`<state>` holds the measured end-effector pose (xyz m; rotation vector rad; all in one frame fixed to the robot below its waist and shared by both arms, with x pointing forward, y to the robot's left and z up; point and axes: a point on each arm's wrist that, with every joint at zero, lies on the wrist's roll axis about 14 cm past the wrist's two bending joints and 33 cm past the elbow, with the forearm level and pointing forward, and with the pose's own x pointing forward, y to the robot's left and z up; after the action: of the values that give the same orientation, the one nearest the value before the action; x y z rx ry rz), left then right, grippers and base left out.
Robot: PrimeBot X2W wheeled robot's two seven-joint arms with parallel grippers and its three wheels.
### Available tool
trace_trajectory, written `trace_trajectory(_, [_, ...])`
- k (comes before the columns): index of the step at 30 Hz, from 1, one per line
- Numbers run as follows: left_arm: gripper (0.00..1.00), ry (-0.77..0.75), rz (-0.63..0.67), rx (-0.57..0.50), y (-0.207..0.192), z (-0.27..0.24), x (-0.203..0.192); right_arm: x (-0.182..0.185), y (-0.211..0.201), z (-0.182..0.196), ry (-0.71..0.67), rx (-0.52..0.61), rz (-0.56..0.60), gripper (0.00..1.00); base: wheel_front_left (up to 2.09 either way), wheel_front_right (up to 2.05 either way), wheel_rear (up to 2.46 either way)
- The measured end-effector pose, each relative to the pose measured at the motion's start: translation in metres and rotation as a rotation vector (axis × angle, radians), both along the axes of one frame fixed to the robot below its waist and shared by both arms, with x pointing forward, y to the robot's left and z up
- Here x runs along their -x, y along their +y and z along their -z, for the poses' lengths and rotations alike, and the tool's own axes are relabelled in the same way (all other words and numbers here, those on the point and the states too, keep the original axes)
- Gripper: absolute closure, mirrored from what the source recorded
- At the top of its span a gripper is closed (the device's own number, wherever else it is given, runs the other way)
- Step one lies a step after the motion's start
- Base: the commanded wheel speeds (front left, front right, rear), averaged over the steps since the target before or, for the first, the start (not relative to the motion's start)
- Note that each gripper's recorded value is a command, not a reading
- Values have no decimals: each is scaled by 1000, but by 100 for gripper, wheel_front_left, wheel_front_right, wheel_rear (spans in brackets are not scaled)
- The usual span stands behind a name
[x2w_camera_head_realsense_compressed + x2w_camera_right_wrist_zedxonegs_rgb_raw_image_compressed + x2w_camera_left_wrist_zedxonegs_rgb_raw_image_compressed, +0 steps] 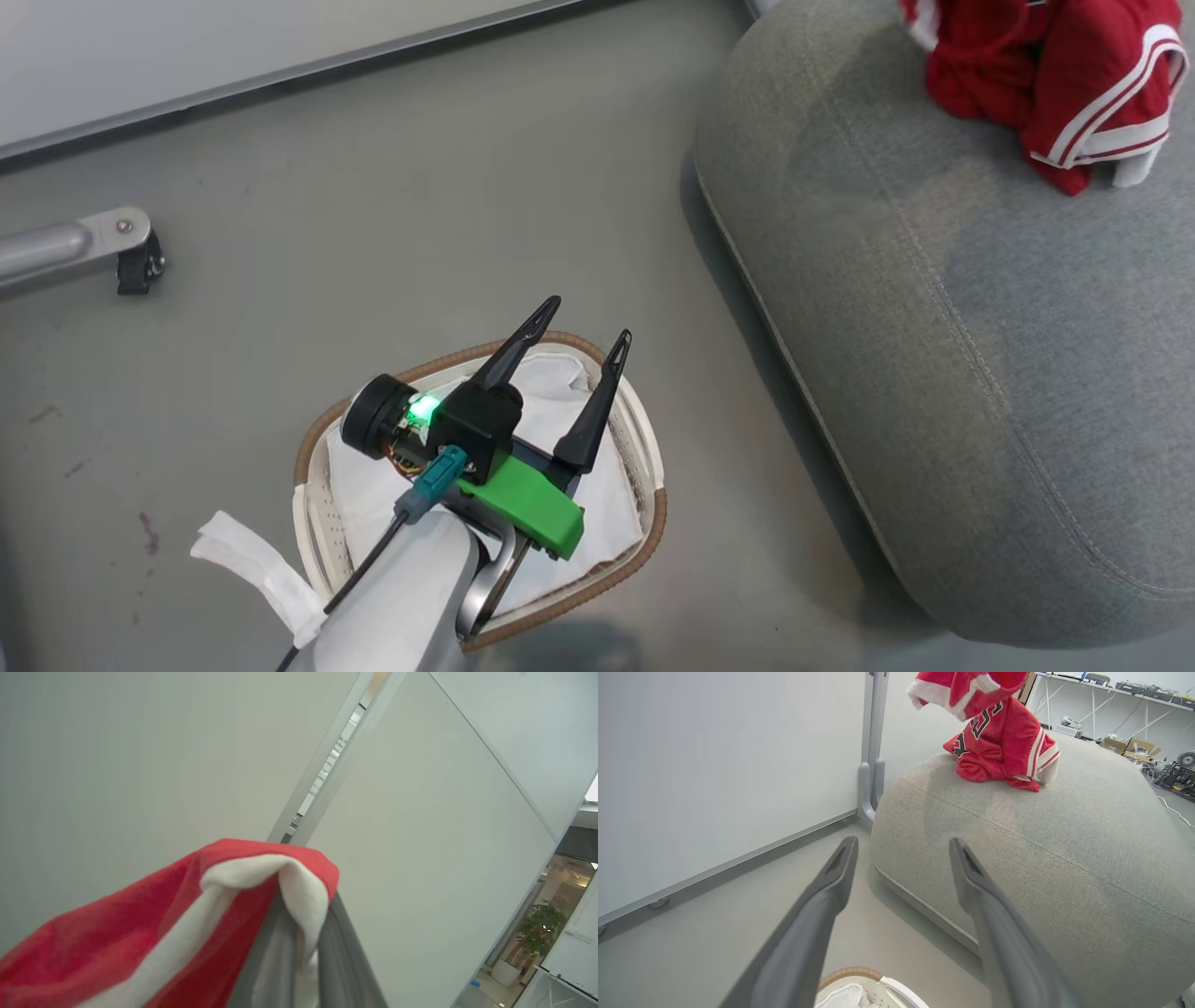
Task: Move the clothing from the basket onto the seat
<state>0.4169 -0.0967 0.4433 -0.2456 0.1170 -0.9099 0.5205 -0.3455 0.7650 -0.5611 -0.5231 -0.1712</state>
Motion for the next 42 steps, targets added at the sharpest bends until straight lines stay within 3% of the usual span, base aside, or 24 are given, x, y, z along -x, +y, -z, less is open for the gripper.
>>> trace_trajectory(3, [0, 14, -22, -7, 8, 8, -6, 0, -30, -12, -27, 10, 86, 100, 0, 0, 0])
trace_trajectory(7, [0, 25, -35, -17, 14, 17, -10, -2, -63, 5, 16, -12, 174, 100, 0, 0, 0])
trace_trajectory(13, [0, 31, -33, -18, 14, 27, -19, -3, -95, 111, 234, -134, 258, 100, 0, 0, 0])
trace_trajectory(23, [0, 49, 19, -25, 3, 53, -28, 15, -80, 277, 533, -351, 308, 100, 0, 0, 0])
trace_trajectory(28, [0, 72, 35, -27, 0, 66, -26, 23, -69, 316, 608, -403, 322, 100, 0, 0, 0])
trace_trajectory(32, [0, 79, 40, -26, -2, 67, -25, 27, -67, 321, 614, -406, 328, 98, 0, 0, 0])
trace_trajectory(35, [0, 75, 39, -21, -2, 63, -25, 32, -68, 313, 588, -404, 332, 57, 0, 0, 0])
trace_trajectory(36, [0, 73, 37, -17, -2, 60, -25, 34, -67, 311, 585, -399, 330, 0, 0, 0, 0])
trace_trajectory(42, [0, 54, 19, -7, -1, 46, -27, 54, -58, 310, 590, -382, 315, 0, 0, 0, 0])
